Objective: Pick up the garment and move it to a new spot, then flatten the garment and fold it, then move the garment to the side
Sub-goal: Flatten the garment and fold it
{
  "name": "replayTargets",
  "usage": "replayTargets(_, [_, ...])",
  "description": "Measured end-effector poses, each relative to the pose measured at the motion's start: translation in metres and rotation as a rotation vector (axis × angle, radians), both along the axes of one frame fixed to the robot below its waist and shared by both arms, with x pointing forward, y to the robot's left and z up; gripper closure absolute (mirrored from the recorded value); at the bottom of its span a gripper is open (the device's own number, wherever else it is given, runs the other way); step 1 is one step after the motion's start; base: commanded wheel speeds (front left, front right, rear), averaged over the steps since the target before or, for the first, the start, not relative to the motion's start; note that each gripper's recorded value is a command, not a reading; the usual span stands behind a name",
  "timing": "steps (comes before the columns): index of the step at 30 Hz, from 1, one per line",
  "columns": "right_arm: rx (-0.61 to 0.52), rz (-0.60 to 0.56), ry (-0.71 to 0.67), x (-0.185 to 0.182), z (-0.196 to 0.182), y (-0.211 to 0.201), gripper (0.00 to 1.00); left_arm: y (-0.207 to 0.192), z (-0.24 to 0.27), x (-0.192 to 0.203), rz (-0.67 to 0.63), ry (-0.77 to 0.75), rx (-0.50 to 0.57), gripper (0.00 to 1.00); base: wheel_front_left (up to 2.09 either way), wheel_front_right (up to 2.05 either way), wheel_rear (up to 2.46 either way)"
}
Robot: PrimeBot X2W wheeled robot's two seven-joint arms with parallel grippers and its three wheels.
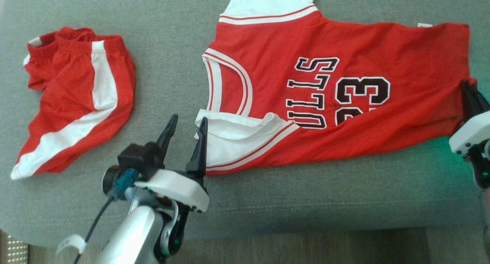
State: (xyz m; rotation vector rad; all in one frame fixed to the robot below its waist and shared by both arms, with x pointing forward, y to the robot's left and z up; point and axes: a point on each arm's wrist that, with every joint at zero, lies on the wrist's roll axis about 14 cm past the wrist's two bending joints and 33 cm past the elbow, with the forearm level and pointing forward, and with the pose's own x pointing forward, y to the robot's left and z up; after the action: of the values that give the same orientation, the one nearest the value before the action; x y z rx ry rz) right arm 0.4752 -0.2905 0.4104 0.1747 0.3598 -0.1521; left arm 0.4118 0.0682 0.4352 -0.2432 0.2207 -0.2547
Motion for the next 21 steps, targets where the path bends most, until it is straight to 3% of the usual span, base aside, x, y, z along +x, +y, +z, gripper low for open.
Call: replayTargets(21, [0.011,-0.014,-0.014,0.002,-0.004,-0.010,1.00,-0.006,-0.053,0.023,-0.109,0.161,0.220,0.00,0.00,0.00,0.00])
